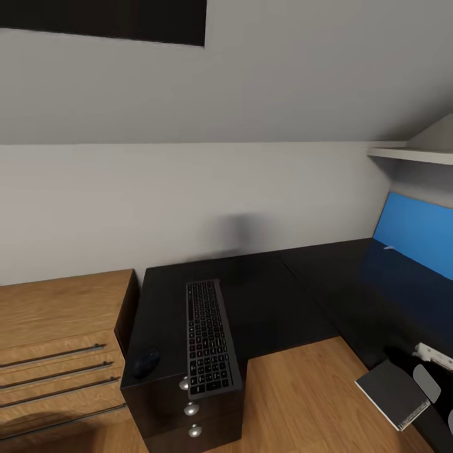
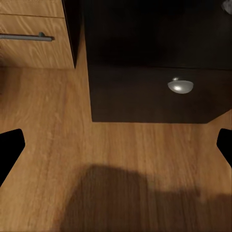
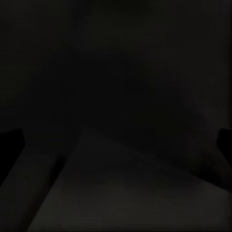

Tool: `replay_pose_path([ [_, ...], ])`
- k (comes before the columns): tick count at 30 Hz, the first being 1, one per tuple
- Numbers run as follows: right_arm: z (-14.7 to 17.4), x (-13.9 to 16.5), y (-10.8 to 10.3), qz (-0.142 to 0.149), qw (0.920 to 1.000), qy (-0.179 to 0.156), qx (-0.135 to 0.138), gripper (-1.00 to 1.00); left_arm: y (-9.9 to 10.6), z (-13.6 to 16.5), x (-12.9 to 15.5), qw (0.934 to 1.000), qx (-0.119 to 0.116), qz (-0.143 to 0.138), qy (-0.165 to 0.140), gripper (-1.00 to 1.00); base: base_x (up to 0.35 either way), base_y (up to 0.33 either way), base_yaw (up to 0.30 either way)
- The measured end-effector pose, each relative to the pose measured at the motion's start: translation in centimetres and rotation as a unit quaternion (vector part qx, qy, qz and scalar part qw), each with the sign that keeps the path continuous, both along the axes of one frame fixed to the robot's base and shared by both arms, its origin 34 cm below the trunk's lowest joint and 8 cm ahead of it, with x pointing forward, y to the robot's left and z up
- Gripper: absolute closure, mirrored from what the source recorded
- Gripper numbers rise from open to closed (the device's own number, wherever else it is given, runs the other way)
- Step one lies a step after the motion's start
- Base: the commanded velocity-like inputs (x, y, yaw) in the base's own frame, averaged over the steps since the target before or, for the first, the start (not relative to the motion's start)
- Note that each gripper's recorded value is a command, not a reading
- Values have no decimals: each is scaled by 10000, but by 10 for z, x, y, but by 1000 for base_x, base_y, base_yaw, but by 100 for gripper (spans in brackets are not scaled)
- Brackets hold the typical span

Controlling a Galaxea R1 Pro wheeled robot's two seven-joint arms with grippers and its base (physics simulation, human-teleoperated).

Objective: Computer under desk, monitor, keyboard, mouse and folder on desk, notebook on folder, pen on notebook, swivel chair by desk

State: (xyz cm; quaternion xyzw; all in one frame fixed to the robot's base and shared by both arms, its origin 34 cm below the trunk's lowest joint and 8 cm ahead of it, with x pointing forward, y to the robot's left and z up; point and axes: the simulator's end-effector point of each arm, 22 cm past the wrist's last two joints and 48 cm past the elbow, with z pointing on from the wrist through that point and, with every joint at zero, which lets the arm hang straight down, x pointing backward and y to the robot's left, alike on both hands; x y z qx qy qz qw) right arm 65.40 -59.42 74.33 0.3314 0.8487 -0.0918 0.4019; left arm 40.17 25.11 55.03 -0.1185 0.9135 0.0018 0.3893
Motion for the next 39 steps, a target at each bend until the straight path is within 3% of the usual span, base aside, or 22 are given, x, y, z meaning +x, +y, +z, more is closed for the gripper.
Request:
replay_pose_path([
  [22, 48, 16, 8, 74, 9997, -220, -31, -100, -1, 32, -3, 10000, -8, -9, 28, -100, 0, 0, 0],
  [34, 123, 71, 61, 531, 9925, -1088, -145, -100, -2, 48, -5, 10000, -11, -18, 47, -100, 0, 0, 0],
  [39, 134, 68, 84, 742, 9904, -1159, -133, -100, -2, 54, -5, 10000, -13, -21, 48, -100, 0, 0, 0],
])
